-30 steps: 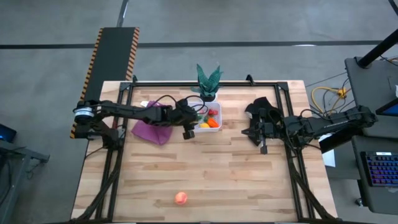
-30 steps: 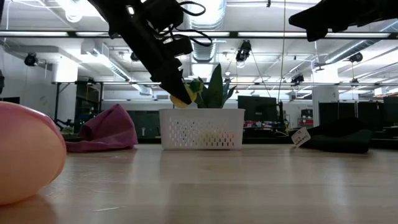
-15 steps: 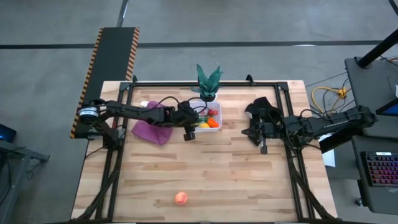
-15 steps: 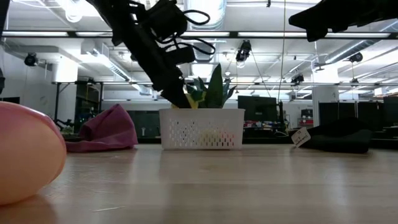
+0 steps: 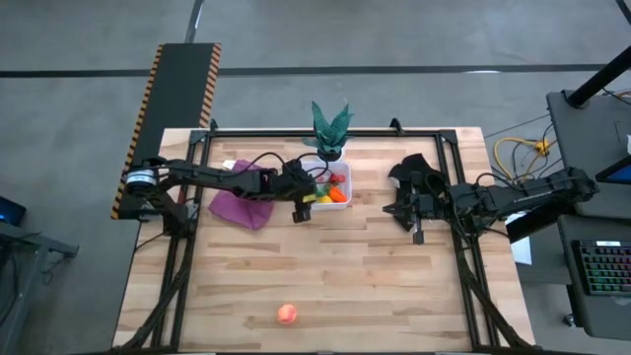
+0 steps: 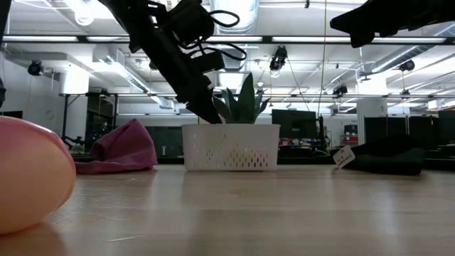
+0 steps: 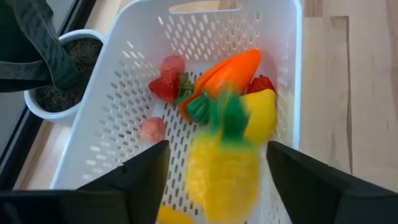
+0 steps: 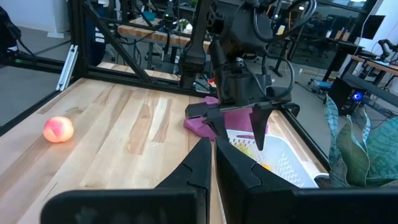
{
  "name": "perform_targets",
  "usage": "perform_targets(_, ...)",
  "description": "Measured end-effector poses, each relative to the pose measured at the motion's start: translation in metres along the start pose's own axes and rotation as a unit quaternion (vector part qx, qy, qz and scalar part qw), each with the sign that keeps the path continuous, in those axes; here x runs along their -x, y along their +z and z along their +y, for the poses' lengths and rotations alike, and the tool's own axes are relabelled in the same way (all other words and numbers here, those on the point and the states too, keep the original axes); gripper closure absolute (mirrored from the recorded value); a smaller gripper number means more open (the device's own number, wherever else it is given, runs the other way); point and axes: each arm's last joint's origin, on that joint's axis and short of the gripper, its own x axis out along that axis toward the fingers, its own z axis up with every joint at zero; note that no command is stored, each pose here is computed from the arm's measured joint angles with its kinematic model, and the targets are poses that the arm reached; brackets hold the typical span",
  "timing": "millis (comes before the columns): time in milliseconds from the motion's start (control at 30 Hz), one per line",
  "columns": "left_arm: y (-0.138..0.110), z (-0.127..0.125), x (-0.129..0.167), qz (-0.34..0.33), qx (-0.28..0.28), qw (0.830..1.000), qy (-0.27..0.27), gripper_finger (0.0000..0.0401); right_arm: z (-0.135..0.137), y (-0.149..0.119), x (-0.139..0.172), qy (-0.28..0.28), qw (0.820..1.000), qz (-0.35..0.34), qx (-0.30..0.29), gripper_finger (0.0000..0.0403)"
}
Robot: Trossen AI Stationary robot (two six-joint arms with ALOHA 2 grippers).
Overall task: Build produce basket
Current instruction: Put the pineapple into the white basket, then put the peach into the white basket
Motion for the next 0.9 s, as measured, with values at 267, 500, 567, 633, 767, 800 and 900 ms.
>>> perform_targets(267, 0.015, -0.007, 0.012, -0.024, -0.005, 0.998, -0.066, 0.0121, 0.0, 0.0, 0.0, 0.0, 1.0, 0.0, 0.001, 0.039)
perform_targets(500, 0.041, -0.052, 0.068, -0.003, -0.023, 0.99, -0.142, 0.0121, 0.0, 0.0, 0.0, -0.001, 1.0, 0.001, 0.009, 0.039)
perform_targets(567, 0.045, -0.073, 0.086, 0.01, -0.009, 0.986, -0.164, 0.012, 0.0, 0.0, 0.0, -0.001, 1.0, 0.0, 0.009, 0.039)
perform_targets(633, 0.044, -0.095, 0.104, 0.032, 0.001, 0.985, -0.172, 0.012, 0.0, 0.0, 0.0, -0.001, 1.0, 0.0, 0.009, 0.039)
perform_targets(767, 0.031, -0.138, 0.129, 0.078, 0.027, 0.979, -0.189, 0.012, 0.0, 0.0, 0.0, -0.001, 1.0, 0.0, 0.009, 0.039)
perform_targets(800, 0.027, -0.148, 0.134, 0.09, 0.036, 0.976, -0.193, 0.012, 0.0, 0.0, 0.0, -0.001, 1.0, 0.0, 0.008, 0.039)
perform_targets(900, 0.021, -0.176, 0.15, 0.089, 0.05, 0.971, -0.216, 0.012, 0.0, 0.0, 0.0, -0.001, 1.0, 0.0, 0.005, 0.039)
